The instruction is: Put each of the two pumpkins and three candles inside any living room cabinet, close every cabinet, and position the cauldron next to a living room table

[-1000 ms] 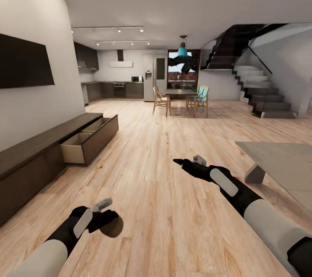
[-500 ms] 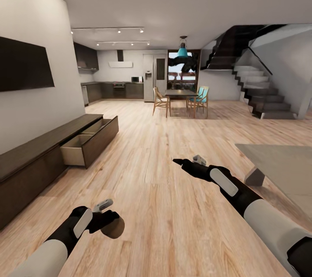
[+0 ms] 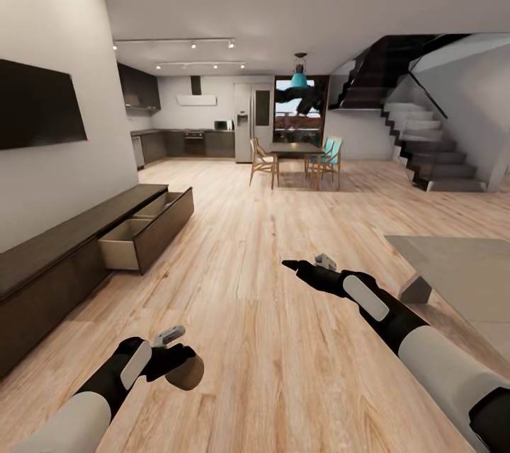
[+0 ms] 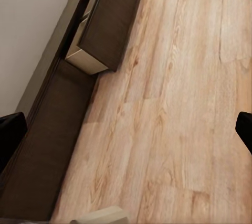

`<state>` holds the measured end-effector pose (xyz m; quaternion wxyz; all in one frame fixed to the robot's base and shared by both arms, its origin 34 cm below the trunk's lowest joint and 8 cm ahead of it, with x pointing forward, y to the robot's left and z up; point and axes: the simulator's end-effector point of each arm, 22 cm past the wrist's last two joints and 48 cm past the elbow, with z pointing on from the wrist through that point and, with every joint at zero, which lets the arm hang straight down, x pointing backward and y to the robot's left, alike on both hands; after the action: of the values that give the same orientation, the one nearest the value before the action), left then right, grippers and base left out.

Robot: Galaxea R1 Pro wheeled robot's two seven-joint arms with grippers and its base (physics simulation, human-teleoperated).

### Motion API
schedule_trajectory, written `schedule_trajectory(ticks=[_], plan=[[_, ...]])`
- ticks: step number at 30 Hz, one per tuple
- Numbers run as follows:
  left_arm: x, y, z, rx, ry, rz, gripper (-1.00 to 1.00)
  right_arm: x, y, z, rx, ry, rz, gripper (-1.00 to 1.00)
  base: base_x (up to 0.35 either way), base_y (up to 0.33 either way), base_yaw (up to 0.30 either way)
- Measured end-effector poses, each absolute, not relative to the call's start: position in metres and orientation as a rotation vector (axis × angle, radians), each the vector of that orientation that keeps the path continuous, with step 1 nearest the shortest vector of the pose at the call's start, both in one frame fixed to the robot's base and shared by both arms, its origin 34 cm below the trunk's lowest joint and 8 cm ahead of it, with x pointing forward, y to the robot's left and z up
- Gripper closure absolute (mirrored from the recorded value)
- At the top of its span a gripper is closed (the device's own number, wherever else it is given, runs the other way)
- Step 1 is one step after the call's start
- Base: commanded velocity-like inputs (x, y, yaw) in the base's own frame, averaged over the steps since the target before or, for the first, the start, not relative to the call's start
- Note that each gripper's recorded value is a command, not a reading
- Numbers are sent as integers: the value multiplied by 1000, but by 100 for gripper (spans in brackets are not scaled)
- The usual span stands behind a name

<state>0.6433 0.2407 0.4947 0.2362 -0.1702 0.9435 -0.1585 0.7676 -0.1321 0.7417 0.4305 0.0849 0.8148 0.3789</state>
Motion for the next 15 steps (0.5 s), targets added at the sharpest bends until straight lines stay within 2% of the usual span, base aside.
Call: schedule_trajectory(ticks=[15], plan=[[645, 242, 509, -475, 2612, -428, 100, 775, -130, 753, 224, 2058, 949, -100, 0, 0, 0]])
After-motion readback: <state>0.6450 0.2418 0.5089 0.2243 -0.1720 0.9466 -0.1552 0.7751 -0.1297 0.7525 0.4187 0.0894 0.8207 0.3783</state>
